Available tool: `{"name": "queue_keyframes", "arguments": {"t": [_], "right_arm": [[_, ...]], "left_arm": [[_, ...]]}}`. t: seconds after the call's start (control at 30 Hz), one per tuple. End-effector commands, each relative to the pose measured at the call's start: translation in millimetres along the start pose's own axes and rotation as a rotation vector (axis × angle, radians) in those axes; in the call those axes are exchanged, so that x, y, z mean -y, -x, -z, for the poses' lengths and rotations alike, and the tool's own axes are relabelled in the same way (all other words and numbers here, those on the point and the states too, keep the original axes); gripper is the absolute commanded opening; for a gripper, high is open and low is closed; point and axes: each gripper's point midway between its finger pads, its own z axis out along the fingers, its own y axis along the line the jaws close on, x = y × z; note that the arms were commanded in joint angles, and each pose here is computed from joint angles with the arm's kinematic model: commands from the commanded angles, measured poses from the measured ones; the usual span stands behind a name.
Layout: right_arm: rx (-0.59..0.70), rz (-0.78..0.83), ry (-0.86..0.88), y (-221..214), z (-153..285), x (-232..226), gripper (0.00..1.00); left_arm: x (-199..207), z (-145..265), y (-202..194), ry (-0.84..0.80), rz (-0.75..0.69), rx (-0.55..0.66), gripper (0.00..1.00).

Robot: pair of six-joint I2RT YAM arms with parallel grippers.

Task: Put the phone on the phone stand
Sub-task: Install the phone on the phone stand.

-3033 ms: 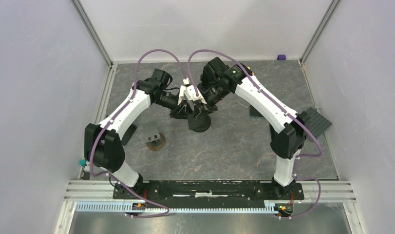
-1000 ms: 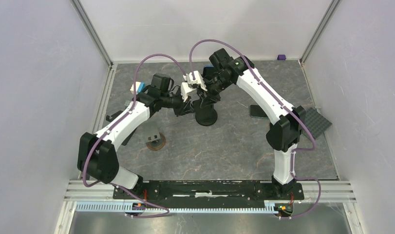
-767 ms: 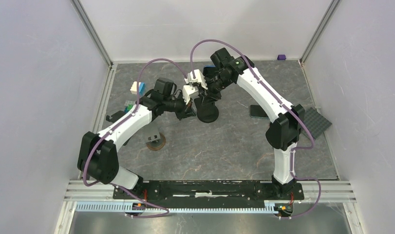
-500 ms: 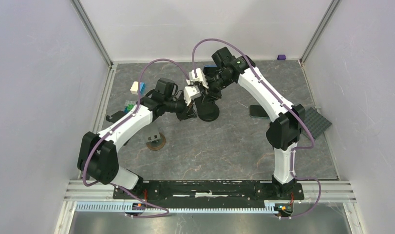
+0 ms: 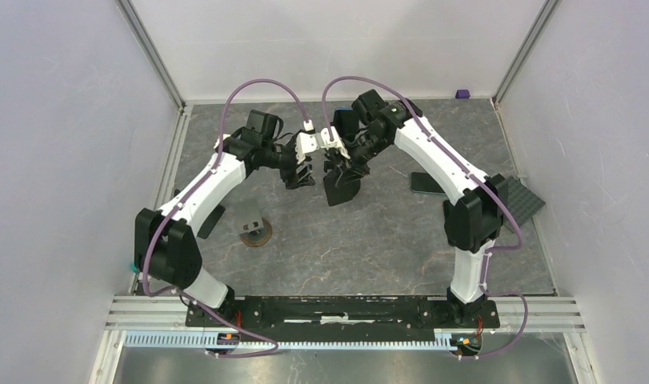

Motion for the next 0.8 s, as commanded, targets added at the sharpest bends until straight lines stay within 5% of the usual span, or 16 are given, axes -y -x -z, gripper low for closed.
{"name": "queue_keyframes", "arguments": {"t": [0.0, 0.33, 0.77], "right_arm": [[0.057, 0.05, -0.008, 22.6, 19.0, -20.6, 0.0], [0.044, -0.023, -0.061, 7.3, 38.4, -15.2, 0.0], [0.049, -0.044, -0.064, 6.7, 38.5, -12.7, 0.0]], "left_arm": [[-4.4, -8.5, 21.9, -0.073, -0.115, 0.085, 0.78], [-11.3, -28.7, 39.6, -0.129, -0.046, 0.204, 0.87], [-1.3, -33.6, 50.3, -0.208, -0.012, 0.261, 0.6]]}}
